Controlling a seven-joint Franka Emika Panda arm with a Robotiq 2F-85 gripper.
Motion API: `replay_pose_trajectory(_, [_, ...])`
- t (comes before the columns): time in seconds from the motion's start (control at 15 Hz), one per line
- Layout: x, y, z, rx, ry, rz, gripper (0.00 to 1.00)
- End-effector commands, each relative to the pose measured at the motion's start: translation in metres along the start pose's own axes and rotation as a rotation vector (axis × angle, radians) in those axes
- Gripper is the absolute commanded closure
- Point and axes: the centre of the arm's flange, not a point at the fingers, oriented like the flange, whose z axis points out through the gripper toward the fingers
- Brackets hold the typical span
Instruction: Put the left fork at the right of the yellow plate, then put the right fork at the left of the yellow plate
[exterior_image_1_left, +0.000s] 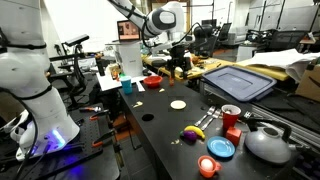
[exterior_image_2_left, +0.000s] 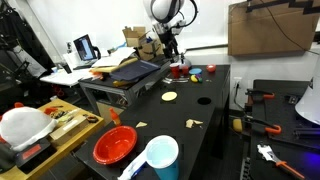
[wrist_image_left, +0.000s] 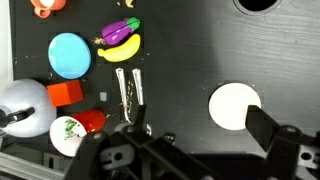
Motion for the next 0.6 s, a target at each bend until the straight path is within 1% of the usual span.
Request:
replay_pose_trajectory(0.0, [0.031, 0.018, 0.020, -0.021, -0.007, -0.023, 0.00])
replay_pose_trajectory(0.27, [0.054, 0.039, 0.054, 0.015, -0.046, -0.011, 0.00])
replay_pose_trajectory(0.4, [0.066, 0.054, 0.069, 0.030, -0.059, -0.010, 0.00])
replay_pose_trajectory(0.53, [0.077, 0.071, 0.083, 0.063, -0.065, -0.006, 0.00])
